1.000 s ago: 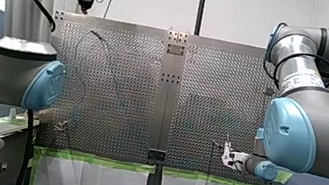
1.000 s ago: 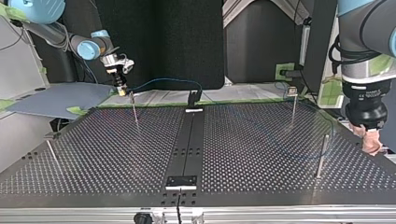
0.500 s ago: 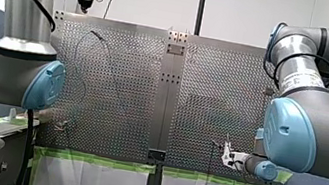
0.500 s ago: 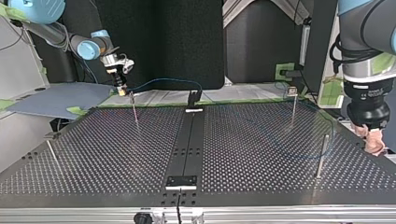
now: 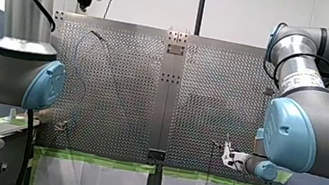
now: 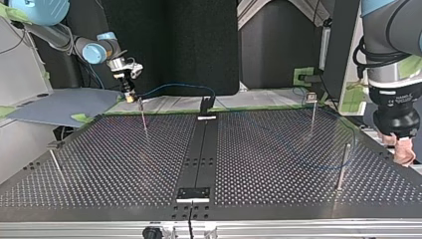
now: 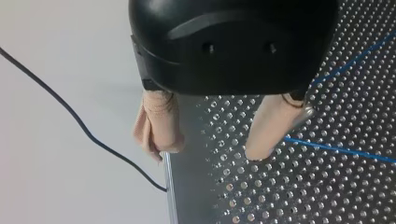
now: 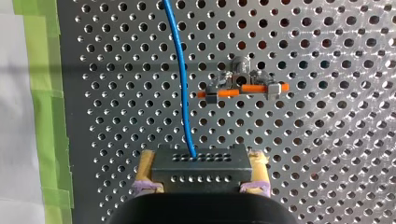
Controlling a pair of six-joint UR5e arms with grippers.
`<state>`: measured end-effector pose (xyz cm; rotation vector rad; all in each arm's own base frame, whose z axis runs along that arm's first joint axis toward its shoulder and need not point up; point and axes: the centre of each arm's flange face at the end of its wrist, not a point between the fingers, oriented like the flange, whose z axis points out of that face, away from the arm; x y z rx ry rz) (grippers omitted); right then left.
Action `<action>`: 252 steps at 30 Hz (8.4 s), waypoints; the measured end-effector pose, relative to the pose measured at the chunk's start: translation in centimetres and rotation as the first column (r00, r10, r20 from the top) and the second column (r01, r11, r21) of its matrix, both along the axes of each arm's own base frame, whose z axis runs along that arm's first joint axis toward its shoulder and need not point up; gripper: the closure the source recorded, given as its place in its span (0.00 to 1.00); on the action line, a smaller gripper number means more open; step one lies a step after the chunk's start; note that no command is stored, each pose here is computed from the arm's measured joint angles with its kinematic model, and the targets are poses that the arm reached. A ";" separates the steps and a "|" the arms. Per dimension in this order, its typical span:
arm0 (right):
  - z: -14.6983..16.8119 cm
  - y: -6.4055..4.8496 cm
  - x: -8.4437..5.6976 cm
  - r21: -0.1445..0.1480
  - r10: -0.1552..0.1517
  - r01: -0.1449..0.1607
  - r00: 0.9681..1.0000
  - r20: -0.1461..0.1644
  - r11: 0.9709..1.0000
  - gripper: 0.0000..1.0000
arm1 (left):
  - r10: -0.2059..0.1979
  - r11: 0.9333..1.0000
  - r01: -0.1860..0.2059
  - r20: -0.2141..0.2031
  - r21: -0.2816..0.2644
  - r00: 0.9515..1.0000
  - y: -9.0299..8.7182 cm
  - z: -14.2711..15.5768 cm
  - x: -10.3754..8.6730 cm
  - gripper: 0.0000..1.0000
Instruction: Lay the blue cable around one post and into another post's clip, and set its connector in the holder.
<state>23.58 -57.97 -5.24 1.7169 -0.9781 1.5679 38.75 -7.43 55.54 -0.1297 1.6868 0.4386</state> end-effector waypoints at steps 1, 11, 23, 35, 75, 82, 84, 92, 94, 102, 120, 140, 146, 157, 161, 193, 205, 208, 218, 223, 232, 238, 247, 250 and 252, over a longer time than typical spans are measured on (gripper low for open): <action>0.0 0.0 0.0 0.000 0.000 0.000 1.000 0.000 1.000 1.00 | 0.004 1.000 -0.004 0.001 0.001 1.000 0.0 0.0 0.0 0.00; 0.0 0.0 0.0 -0.002 0.001 -0.001 1.000 0.000 1.000 1.00 | 0.034 0.999 -0.034 0.014 0.004 0.999 0.4 0.2 -0.1 0.00; 0.0 0.0 0.0 -0.005 0.002 -0.002 1.000 0.001 1.000 1.00 | 0.019 1.000 -0.019 0.018 -0.001 1.000 0.2 0.3 -0.1 0.00; 0.0 0.0 -0.2 0.001 -0.001 0.001 1.000 0.000 1.000 1.00 | -0.136 0.988 0.137 0.022 -0.068 0.990 -3.2 -2.7 0.2 0.00; -0.2 -0.8 -2.7 0.018 -0.066 0.067 0.998 -0.014 0.998 1.00 | -0.360 0.833 0.398 0.169 -0.385 0.918 -20.2 -14.7 6.6 0.00; -0.2 -0.8 -2.7 0.017 -0.066 0.066 0.998 -0.015 0.998 1.00 | -0.399 0.779 0.465 0.241 -0.420 0.885 -24.1 -14.5 7.7 0.00; -0.2 -0.8 -2.7 0.017 -0.066 0.066 0.998 -0.014 0.998 1.00 | -0.406 0.772 0.480 0.257 -0.418 0.877 -25.2 -14.4 8.0 0.00; -0.2 -0.8 -2.7 0.018 -0.066 0.066 0.998 -0.014 0.998 1.00 | -0.412 0.767 0.502 0.294 -0.400 0.863 -28.9 -15.4 8.5 0.00; -0.2 -0.8 -2.7 0.018 -0.066 0.066 0.998 -0.014 0.998 1.00 | -0.410 0.764 0.503 0.297 -0.404 0.862 -29.7 -16.0 8.5 0.00; -0.2 -0.8 -2.7 0.019 -0.066 0.066 0.998 -0.013 0.998 1.00 | -0.424 0.775 0.506 0.283 -0.379 0.861 -33.0 -19.4 7.7 0.00; -0.2 -0.8 -2.6 0.021 -0.064 0.065 0.998 -0.010 0.998 1.00 | -0.499 0.767 0.560 0.258 -0.314 0.827 -41.3 -27.6 4.2 0.00; -0.2 -0.8 -2.7 0.022 -0.064 0.065 0.998 -0.009 0.998 1.00 | -0.634 0.711 0.616 0.071 -0.340 0.770 -46.8 -42.1 -5.9 0.00; -0.2 -0.7 -2.7 0.024 -0.065 0.065 0.998 -0.012 0.998 1.00 | -0.704 0.668 0.668 0.013 -0.329 0.710 -49.0 -46.2 -9.8 0.00; -0.2 -0.7 -2.7 0.025 -0.066 0.066 0.998 -0.014 0.998 1.00 | -0.730 0.655 0.676 -0.052 -0.337 0.682 -51.1 -50.1 -10.7 0.00; -0.3 -0.7 -2.7 0.026 -0.066 0.066 0.998 -0.015 0.997 1.00 | -0.715 0.671 0.649 -0.081 -0.357 0.695 -51.0 -51.5 -8.9 0.00; -0.2 -0.7 -2.7 0.020 -0.066 0.066 0.998 -0.018 0.998 1.00 | -0.670 0.666 0.539 -0.096 -0.515 0.736 -53.4 -61.5 -1.6 0.00; -0.2 -0.7 -2.7 0.020 -0.066 0.066 0.998 -0.020 0.998 1.00 | -0.624 0.724 0.476 -0.180 -0.499 0.761 -51.3 -68.6 -2.2 0.00; -0.2 -0.7 -2.7 0.020 -0.065 0.066 0.998 -0.021 0.998 1.00 | -0.617 0.737 0.470 -0.202 -0.486 0.760 -50.9 -70.1 -2.9 0.00; -0.2 -0.7 -2.7 0.020 -0.065 0.066 0.998 -0.022 0.998 1.00 | -0.628 0.721 0.499 -0.149 -0.481 0.764 -52.6 -66.3 -3.0 0.00; -0.3 -0.7 -2.7 0.020 -0.065 0.066 0.998 -0.022 0.998 1.00 | -0.622 0.719 0.501 -0.125 -0.482 0.773 -53.1 -64.6 -2.7 0.00; -0.3 -0.7 -2.7 0.020 -0.065 0.066 0.998 -0.022 0.998 1.00 | -0.583 0.736 0.482 -0.084 -0.474 0.808 -53.0 -62.9 -1.7 0.00; -0.2 -0.7 -2.7 0.020 -0.065 0.066 0.998 -0.022 0.998 1.00 | -0.578 0.720 0.490 -0.034 -0.490 0.816 -53.4 -62.0 -0.7 0.00; -0.3 -0.7 -2.7 0.020 -0.064 0.065 0.998 -0.025 0.998 1.00 | -0.556 0.715 0.488 0.015 -0.500 0.831 -53.1 -61.8 1.0 0.00; -0.3 -0.7 -2.7 0.020 -0.064 0.065 0.998 -0.028 0.998 1.00 | -0.543 0.723 0.479 0.018 -0.499 0.839 -52.7 -61.8 1.6 0.00; -0.3 -0.7 -2.7 0.020 -0.064 0.064 0.998 -0.029 0.998 1.00 | -0.535 0.728 0.472 0.017 -0.497 0.845 -52.4 -61.8 2.0 0.00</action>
